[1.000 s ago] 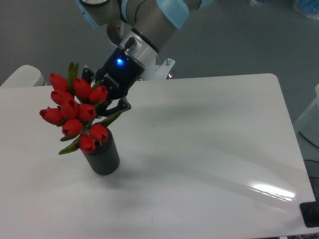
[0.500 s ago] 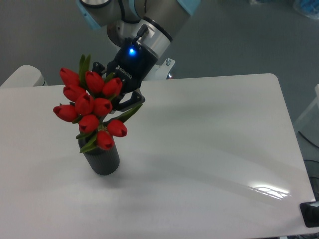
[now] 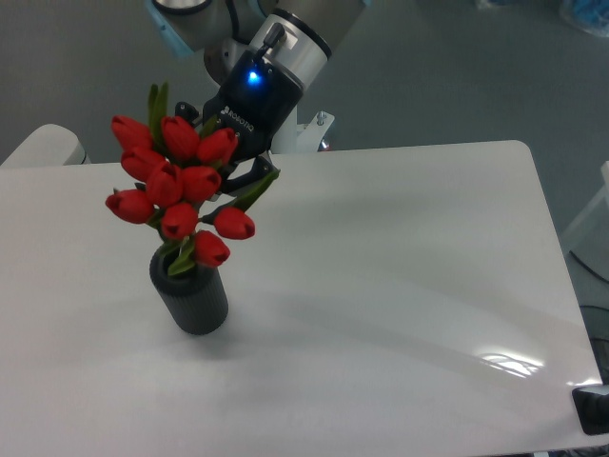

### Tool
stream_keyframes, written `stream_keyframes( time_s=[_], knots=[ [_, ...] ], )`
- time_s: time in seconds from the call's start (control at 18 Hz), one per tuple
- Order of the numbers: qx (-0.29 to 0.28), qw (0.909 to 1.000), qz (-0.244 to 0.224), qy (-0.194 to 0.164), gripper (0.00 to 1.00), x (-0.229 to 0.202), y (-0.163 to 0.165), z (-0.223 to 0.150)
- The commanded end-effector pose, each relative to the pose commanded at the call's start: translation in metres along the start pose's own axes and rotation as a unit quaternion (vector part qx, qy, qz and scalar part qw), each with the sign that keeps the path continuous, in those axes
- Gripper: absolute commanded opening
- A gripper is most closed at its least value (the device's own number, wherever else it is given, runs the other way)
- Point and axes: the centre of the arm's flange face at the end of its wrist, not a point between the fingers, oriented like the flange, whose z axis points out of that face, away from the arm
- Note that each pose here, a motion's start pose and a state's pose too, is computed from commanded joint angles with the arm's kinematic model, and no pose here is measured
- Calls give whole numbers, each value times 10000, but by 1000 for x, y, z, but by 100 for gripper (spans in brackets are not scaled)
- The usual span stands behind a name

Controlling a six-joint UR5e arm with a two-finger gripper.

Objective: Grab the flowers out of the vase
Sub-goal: 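Carry the tulip bunch up and away from the black vase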

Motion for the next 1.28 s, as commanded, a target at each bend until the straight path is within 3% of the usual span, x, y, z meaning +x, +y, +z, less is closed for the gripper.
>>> stream_keyframes(
  time_s=[0.61, 1.06, 1.28],
  knots=[
    [290, 9982, -173, -502, 21, -50, 1, -58],
    [218, 9961, -47, -859, 21, -129, 56, -84],
    [214, 9961, 100, -853, 21, -159, 85, -84]
  ],
)
